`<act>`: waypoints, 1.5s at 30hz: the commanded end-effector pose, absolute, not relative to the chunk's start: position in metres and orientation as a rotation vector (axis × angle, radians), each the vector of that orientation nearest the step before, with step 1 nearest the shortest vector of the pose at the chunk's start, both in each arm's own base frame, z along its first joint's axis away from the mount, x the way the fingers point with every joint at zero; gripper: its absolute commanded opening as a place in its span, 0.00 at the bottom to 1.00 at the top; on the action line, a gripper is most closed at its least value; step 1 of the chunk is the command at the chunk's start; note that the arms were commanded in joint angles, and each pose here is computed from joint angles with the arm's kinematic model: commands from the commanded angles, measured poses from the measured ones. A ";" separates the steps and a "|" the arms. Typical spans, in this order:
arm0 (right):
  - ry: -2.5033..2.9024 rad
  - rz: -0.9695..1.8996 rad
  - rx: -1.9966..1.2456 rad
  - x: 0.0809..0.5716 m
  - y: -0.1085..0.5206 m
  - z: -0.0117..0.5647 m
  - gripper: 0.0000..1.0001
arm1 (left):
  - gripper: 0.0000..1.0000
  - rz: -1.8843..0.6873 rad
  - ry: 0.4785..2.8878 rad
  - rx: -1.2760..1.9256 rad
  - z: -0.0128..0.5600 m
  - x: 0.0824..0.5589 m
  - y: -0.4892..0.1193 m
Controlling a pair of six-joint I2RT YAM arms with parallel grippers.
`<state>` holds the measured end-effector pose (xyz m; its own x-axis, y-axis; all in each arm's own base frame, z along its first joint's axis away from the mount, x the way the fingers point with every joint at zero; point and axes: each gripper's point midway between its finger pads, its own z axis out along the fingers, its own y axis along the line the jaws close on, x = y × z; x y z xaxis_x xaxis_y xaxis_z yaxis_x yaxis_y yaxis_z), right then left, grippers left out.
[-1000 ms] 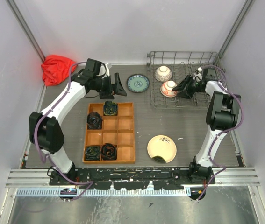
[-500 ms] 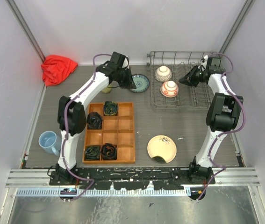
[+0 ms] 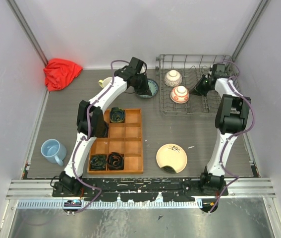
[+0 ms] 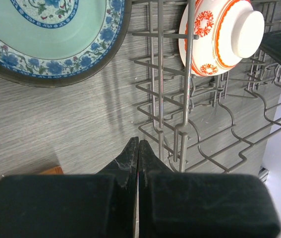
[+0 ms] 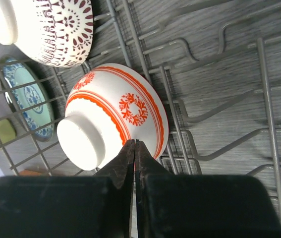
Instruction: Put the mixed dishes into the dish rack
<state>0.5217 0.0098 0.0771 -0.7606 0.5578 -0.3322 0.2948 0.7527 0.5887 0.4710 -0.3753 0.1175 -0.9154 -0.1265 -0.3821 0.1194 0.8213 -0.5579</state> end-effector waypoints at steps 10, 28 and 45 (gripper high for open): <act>2.385 0.516 0.600 0.552 0.007 0.088 0.02 | 0.08 -0.924 2.601 -0.023 0.107 0.479 -0.392; 2.475 0.529 0.532 0.548 0.045 0.061 0.02 | 0.08 -1.051 2.598 -0.022 0.108 0.475 -0.413; 2.371 0.486 0.505 0.556 0.035 0.101 0.02 | 0.07 -0.913 2.584 -0.041 0.117 0.477 -0.380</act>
